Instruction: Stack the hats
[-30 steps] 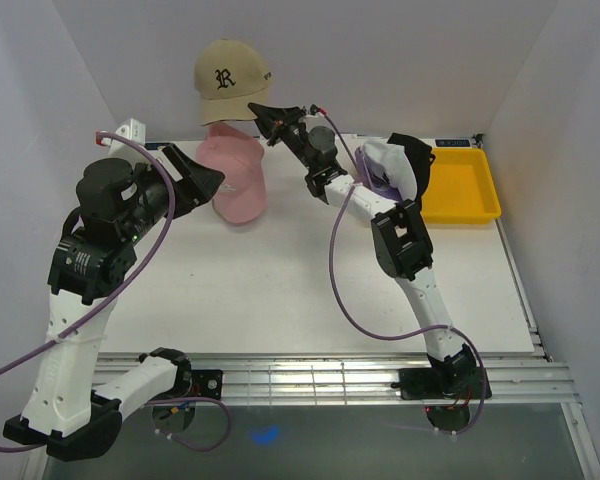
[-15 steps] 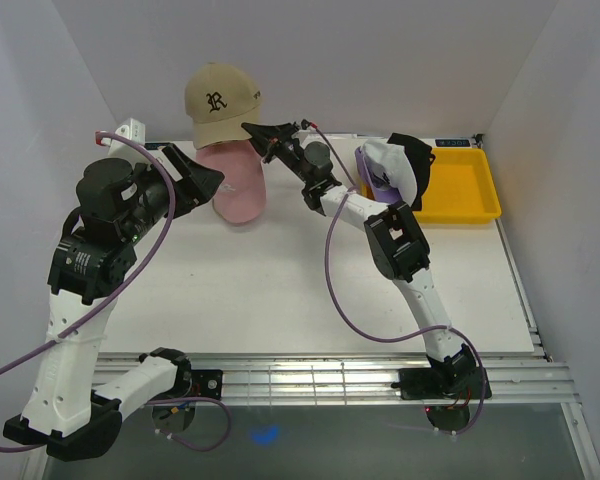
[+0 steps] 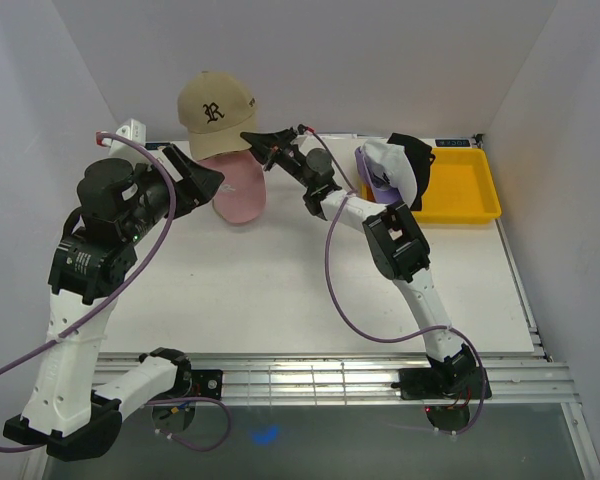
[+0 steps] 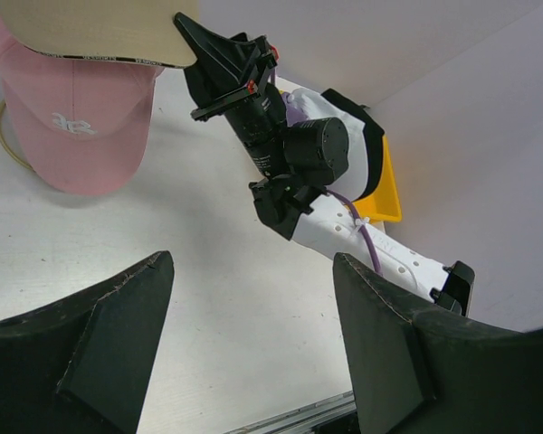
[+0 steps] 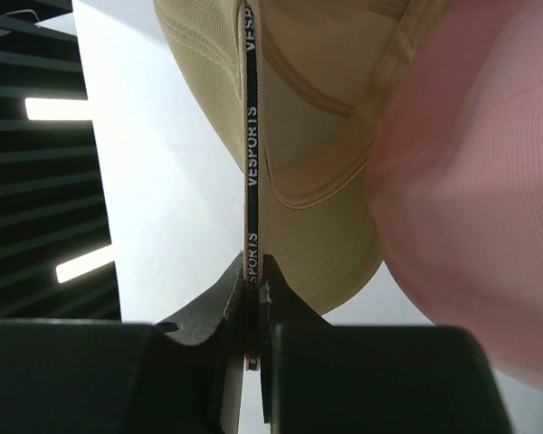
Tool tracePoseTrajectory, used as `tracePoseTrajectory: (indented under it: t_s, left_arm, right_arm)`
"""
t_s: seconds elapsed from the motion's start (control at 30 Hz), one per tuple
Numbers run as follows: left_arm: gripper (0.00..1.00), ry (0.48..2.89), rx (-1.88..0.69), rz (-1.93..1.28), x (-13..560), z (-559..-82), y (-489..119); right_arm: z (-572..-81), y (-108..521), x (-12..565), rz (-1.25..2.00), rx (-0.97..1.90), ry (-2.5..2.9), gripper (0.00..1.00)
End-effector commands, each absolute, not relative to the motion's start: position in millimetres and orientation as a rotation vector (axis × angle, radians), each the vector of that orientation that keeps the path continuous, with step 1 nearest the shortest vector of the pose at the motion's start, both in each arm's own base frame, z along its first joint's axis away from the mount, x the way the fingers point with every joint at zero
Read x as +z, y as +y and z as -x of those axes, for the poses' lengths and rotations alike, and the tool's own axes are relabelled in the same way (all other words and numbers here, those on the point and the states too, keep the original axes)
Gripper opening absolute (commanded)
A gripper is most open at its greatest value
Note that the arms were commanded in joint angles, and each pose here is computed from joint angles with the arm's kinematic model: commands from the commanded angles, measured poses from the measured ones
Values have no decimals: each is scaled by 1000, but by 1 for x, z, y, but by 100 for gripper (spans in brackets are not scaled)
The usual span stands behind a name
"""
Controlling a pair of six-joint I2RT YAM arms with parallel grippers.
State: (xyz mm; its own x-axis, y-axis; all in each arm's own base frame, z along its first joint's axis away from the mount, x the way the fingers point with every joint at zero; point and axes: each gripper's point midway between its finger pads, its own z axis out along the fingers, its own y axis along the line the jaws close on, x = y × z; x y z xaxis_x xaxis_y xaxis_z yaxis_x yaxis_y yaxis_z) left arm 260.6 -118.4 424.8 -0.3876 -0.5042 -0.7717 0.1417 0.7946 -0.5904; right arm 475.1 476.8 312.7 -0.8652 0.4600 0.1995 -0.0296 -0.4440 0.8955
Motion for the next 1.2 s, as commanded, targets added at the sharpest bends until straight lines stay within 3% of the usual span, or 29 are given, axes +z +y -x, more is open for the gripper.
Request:
tracePoseTrajectory:
  t_s: [0.0,1.17]
  left_arm:
    - [82,1849,-697,273,423,-256,-116]
    - [82,1885,-674,273,410,-262,-117]
  right_arm:
    - [-447,471,344,-474,2452,1361,8]
    - [-431,462,303,-406,2418,1335,8]
